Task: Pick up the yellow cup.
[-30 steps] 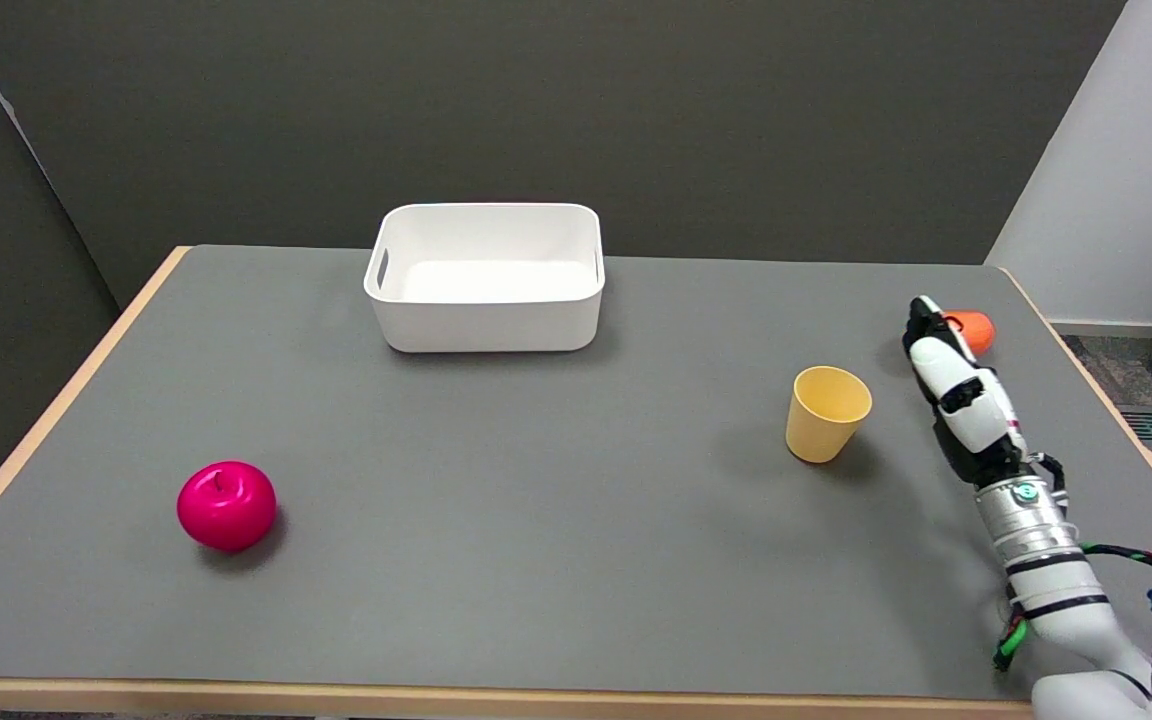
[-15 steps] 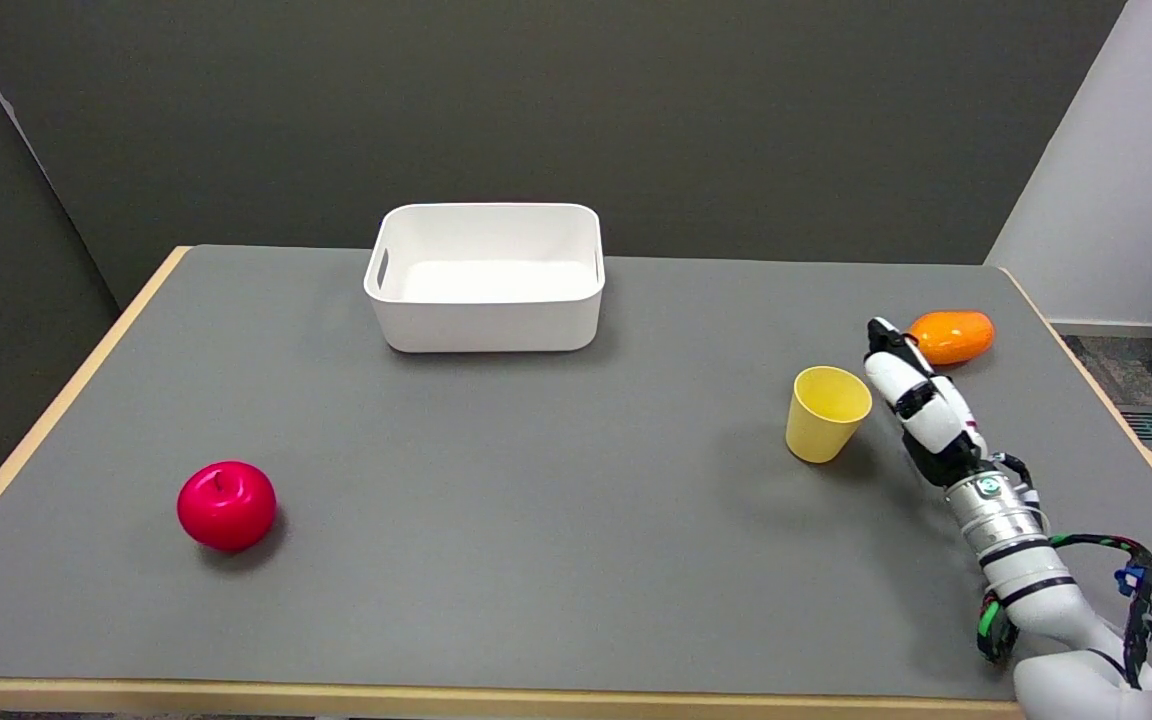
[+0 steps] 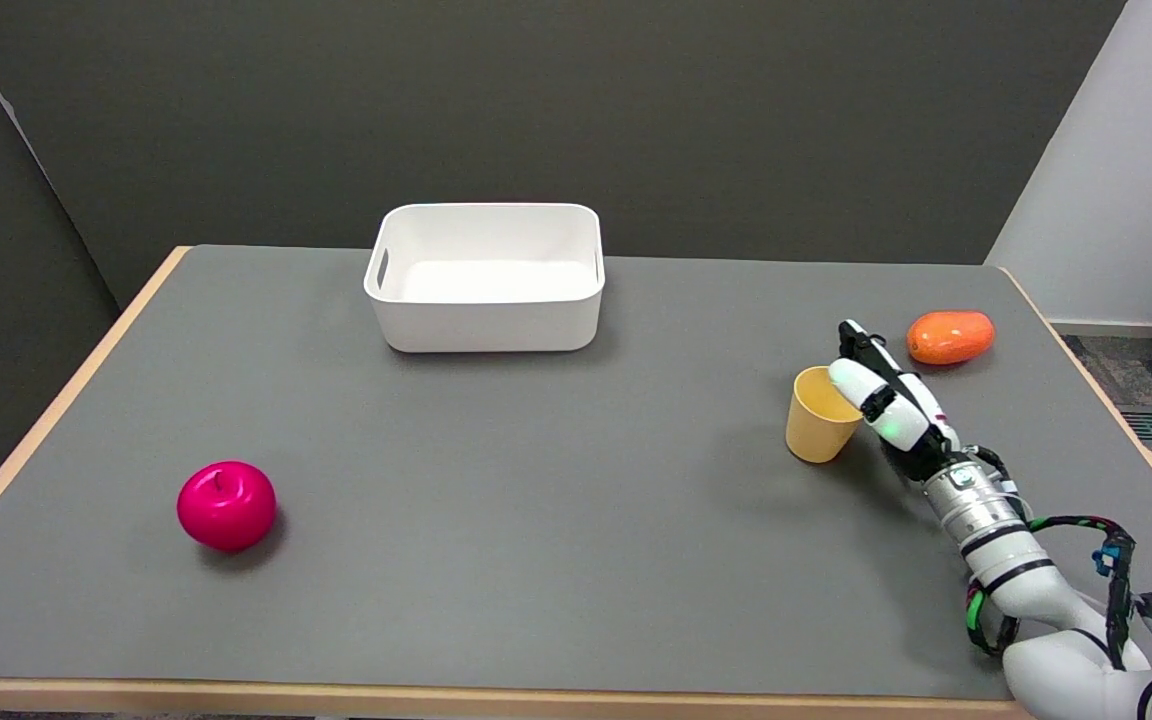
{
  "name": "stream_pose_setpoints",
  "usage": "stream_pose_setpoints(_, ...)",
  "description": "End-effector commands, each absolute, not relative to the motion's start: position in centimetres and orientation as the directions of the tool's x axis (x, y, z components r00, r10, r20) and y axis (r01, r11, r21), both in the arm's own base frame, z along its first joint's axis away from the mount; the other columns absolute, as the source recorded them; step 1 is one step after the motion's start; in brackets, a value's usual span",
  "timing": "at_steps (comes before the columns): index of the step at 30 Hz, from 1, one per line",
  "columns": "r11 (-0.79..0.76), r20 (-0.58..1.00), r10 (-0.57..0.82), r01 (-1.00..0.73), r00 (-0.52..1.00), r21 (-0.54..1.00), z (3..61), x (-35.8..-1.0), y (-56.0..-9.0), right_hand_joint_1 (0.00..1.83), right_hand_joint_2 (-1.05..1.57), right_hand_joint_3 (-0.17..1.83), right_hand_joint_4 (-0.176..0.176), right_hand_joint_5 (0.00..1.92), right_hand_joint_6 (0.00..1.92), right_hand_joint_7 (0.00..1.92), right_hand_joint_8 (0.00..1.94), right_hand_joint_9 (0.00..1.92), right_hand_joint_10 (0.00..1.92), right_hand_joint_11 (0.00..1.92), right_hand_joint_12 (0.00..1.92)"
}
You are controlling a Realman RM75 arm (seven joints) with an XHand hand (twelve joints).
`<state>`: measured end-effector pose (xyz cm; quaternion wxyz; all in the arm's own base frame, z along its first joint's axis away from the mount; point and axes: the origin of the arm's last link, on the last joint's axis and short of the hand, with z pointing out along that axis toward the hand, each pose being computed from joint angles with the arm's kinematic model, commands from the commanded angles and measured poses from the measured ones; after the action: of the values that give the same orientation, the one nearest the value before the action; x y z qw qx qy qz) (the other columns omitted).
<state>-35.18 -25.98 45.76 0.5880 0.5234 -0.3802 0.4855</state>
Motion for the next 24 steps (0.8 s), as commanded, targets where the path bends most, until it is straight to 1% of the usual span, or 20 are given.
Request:
stream_pose_setpoints(1, -0.025, 0.955, 0.134, -0.963, 0.263, 0.269, 45.1, -35.0, -27.2, 0.39, 0.52, 0.86, -0.118, 0.03, 0.07, 0.0, 0.0, 0.0, 0.0, 0.0, 0.06)
stream_pose_setpoints(7, -0.012, 0.963, 0.071, -0.965, 0.26, 0.261, 44.8, -35.4, -27.1, 0.39, 0.52, 0.86, -0.119, 0.04, 0.06, 0.0, 0.0, 0.0, 0.0, 0.0, 0.06)
stream_pose_setpoints(9, -0.004, 0.967, 0.056, -0.968, 0.25, 0.251, 44.8, -35.6, -27.0, 0.47, 0.53, 0.86, -0.112, 0.02, 0.07, 0.0, 0.0, 0.0, 0.0, 0.0, 0.01)
stream_pose_setpoints(12, 0.0, 0.97, 0.045, -0.971, 0.241, 0.241, 44.7, -35.7, -26.9, 0.57, 0.58, 0.72, -0.09, 0.0, 0.04, 0.0, 0.0, 0.0, 0.0, 0.0, 0.0)
stream_pose_setpoints(14, 0.003, 0.97, 0.043, -0.971, 0.241, 0.241, 44.8, -35.8, -26.9, 0.61, 0.58, 0.71, -0.08, 0.0, 0.0, 0.0, 0.0, 0.0, 0.0, 0.0, 0.0)
stream_pose_setpoints(16, 0.005, 0.97, 0.039, -0.97, 0.241, 0.241, 44.7, -35.9, -26.9, 0.64, 0.58, 0.71, -0.08, 0.0, 0.0, 0.0, 0.0, 0.0, 0.0, 0.0, 0.0)
stream_pose_setpoints(19, 0.007, 0.967, 0.031, -0.968, 0.251, 0.251, 44.6, -35.9, -26.9, 0.74, 0.57, 0.71, -0.08, 0.0, 0.0, 0.0, 0.0, 0.0, 0.0, 0.0, 0.0)
stream_pose_setpoints(24, 0.008, 0.966, 0.027, -0.966, 0.259, 0.259, 44.7, -35.9, -26.8, 0.79, 0.56, 0.69, -0.08, 0.0, 0.0, 0.0, 0.0, 0.0, 0.0, 0.0, 0.0)
